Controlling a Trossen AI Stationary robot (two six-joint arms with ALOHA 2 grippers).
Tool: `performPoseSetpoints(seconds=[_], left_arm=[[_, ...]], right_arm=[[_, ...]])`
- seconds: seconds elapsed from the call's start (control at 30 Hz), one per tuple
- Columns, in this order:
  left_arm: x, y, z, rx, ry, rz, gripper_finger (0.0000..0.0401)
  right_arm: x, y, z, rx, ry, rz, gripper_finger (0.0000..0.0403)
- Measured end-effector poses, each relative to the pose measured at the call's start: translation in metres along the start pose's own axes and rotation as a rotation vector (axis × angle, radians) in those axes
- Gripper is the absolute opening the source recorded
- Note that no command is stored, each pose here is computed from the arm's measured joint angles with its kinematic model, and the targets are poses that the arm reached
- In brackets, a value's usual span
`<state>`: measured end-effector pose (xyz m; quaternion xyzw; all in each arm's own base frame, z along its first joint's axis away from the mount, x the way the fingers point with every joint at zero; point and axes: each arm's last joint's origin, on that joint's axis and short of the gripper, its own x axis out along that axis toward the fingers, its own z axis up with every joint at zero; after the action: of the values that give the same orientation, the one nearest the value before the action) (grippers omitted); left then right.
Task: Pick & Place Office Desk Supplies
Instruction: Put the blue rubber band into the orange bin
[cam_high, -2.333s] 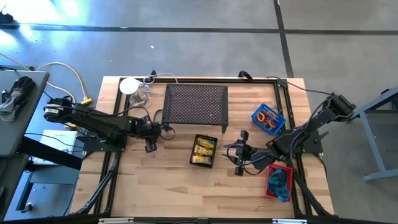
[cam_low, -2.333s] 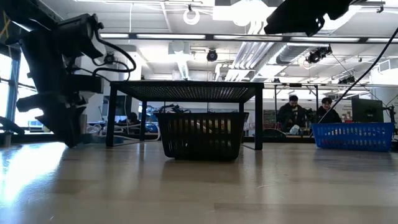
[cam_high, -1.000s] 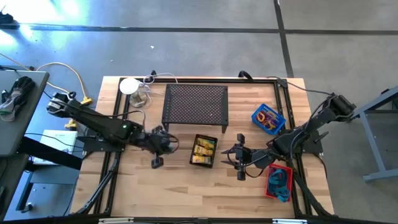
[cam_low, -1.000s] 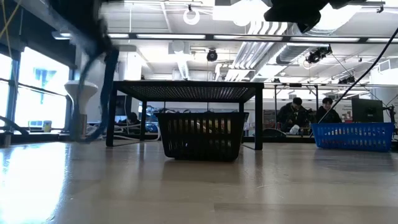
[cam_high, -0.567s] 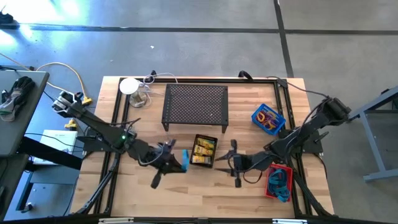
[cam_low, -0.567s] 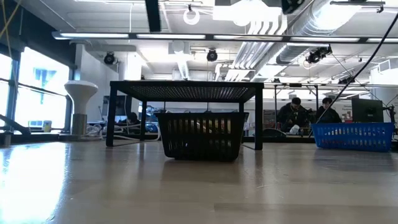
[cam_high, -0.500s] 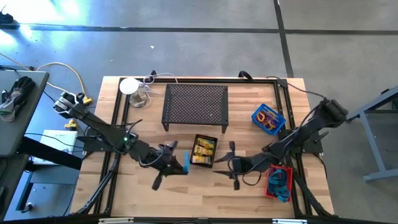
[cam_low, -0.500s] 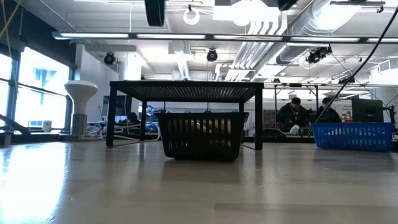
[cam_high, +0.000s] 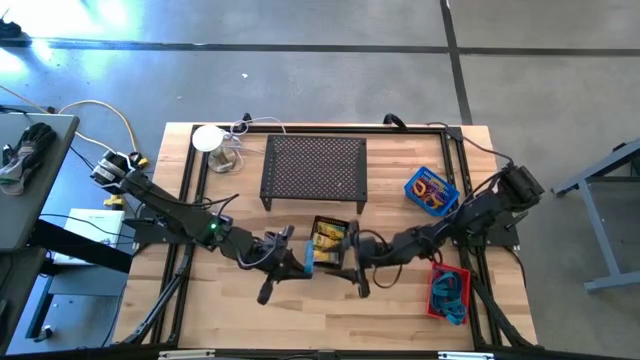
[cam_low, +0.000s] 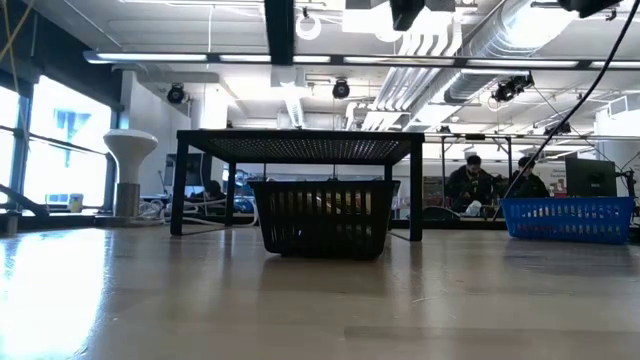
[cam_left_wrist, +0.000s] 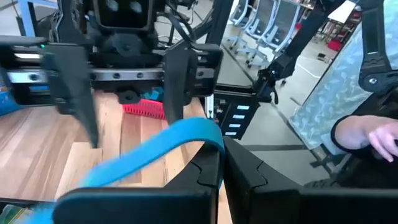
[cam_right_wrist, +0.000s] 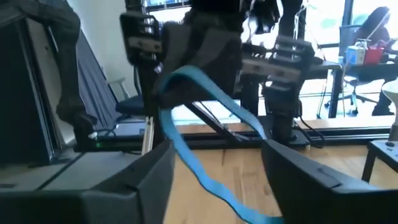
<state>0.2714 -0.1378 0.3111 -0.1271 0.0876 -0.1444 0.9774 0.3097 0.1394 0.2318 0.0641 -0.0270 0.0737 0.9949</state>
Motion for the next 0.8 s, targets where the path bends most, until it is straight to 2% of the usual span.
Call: performPoseSetpoints(seconds=[0.17, 0.3, 0.43, 0.57, 0.7, 0.8], left_arm=[[0.000, 0.000, 0.000, 0.000, 0.000, 0.000, 0.0002], [0.000, 0.000, 0.000, -0.001, -0.001, 0.000, 0.0002], [0.000, 0.000, 0.000, 0.004, 0.003, 0.001, 0.0002], [0.000, 0.000, -0.001, 0.017, 0.010, 0.003, 0.0002], [0.000, 0.000, -0.003, 0.019, 0.028, 0.003, 0.0002], [-0.001, -0.002, -0.005, 0.016, 0.045, 0.000, 0.0003]], right_arm=[[0.005, -0.002, 0.007, -0.004, -0.022, 0.012, 0.0287], [0.017, 0.000, 0.003, -0.165, -0.014, 0.011, 0.0314], [0.041, 0.006, -0.006, -0.212, -0.004, 0.058, 0.0318], [0.066, 0.012, -0.012, -0.187, 0.001, 0.091, 0.0315], [0.078, 0.018, -0.009, -0.188, 0.012, 0.129, 0.0315], [0.082, 0.019, -0.010, -0.206, 0.078, 0.126, 0.0314]])
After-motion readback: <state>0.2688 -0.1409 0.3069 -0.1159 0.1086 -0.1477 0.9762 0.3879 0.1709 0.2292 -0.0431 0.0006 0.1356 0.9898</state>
